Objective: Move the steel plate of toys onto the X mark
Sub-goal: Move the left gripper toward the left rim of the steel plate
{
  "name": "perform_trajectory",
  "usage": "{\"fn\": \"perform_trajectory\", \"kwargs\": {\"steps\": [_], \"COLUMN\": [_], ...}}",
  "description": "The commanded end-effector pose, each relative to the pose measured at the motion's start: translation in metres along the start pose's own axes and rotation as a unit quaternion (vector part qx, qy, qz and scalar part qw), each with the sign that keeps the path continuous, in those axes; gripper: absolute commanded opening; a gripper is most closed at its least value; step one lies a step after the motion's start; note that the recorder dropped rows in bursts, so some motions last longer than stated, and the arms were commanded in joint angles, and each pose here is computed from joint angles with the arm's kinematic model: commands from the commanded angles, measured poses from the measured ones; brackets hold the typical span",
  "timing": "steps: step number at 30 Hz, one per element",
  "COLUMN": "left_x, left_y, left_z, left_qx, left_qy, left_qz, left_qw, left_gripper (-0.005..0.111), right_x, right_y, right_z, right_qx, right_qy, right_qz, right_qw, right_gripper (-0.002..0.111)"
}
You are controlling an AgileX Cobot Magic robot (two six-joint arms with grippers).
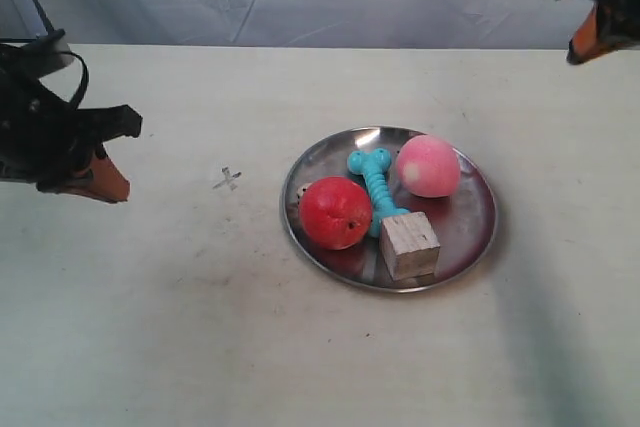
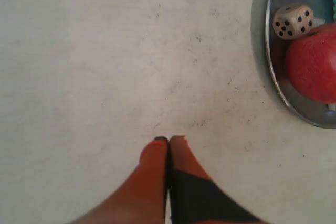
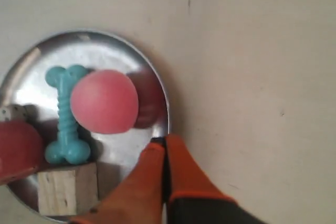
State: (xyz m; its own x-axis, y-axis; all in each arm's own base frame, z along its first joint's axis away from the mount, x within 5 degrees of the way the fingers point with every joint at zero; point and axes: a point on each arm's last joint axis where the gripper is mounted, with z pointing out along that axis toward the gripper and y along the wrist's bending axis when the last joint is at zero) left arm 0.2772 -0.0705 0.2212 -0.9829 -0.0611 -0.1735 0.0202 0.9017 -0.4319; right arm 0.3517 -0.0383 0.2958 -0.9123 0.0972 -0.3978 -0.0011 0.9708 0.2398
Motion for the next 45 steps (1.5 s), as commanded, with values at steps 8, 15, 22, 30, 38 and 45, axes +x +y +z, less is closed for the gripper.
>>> {"fn": "perform_trajectory", "kwargs": {"steps": [8,15,22,30,38,45], "left_x": [0.002,-0.043,-0.119,-0.145,-0.147,-0.159], "left_y": [-0.03,-0.042,-0.065,-0.084,-0.11,-0.126], "left_z": [0.021,0.006,0.019,0.103,0.13,0.112], "left_qx": [0.03,0.0,0.005,0.042,0.029,-0.035], "left_qy": [-0.038,-0.039,-0.01,0.086,0.074,0.037], "left_qz": [0.025,0.115,0.21,0.298,0.341,0.452], "left_qw": [0.998,0.993,0.978,0.95,0.937,0.89], "left_gripper": [0.0,0.0,0.0,0.0,0.047,0.051], "right_x": [-0.001,0.026,0.119,0.2,0.2,0.205], "right_y": [-0.019,-0.005,0.021,0.031,0.034,0.027], "right_z": [0.079,0.045,0.032,0.035,0.035,0.042], "right_qx": [-0.05,-0.034,-0.044,-0.077,-0.095,-0.097], "right_qy": [0.099,-0.003,-0.055,-0.044,-0.039,-0.083], "right_qz": [0.036,0.117,0.199,0.284,0.277,0.379], "right_qw": [0.993,0.993,0.977,0.955,0.955,0.916], "right_gripper": [-0.001,-0.001,-0.001,-0.001,0.059,0.061]}}
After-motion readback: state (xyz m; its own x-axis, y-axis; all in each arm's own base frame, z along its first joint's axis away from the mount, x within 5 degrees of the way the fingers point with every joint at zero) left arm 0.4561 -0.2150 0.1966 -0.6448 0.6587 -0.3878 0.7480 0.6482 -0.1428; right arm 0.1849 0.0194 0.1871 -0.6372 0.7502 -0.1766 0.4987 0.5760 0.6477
